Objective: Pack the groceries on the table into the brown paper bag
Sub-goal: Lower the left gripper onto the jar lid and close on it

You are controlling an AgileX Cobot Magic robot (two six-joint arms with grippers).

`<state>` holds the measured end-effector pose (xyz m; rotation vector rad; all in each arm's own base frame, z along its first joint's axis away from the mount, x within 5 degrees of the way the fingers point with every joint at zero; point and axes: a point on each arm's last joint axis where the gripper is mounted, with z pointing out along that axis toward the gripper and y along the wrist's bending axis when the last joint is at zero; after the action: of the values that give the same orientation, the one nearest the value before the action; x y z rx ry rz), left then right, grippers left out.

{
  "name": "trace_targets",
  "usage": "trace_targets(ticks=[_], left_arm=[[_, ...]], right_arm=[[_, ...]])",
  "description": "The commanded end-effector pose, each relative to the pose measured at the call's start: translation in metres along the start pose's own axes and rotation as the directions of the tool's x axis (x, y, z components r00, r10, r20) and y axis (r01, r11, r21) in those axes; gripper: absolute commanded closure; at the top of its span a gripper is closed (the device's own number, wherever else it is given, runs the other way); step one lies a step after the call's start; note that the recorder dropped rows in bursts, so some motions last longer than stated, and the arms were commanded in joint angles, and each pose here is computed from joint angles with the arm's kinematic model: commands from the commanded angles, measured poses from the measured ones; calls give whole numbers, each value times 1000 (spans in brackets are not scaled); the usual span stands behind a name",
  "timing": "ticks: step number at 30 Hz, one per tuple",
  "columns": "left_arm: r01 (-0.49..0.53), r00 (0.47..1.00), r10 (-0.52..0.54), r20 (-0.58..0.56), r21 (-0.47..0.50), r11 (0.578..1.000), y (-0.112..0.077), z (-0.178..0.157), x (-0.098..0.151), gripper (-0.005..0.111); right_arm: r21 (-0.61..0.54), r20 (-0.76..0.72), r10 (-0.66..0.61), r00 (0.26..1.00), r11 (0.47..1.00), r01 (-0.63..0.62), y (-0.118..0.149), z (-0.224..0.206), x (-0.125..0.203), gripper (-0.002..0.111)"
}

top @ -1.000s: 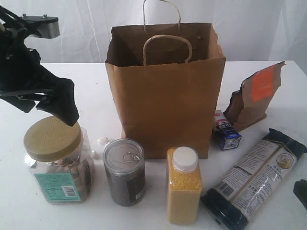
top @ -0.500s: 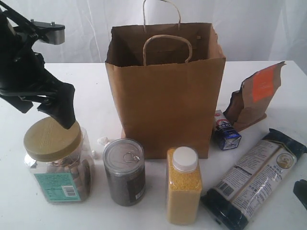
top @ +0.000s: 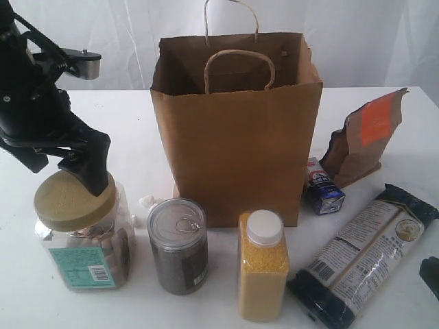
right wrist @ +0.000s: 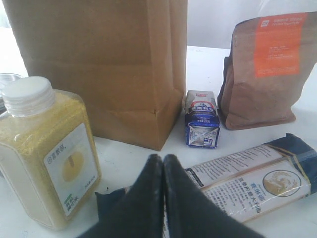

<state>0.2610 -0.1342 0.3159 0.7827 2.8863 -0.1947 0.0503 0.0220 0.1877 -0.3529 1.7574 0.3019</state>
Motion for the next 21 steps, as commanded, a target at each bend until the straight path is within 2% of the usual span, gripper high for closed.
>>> trace_targets(ticks=[1, 21], left_arm=[[7, 1000, -6, -17, 25, 1000, -2, -3, 2, 1], [-1, 1000, 1, -8, 20, 1000, -1, 3, 2, 1]], right_arm=[[4, 6, -1, 1000, 1000, 1, 0, 0, 1, 108], [4, 6, -1, 1000, 1000, 1, 0, 0, 1, 108]])
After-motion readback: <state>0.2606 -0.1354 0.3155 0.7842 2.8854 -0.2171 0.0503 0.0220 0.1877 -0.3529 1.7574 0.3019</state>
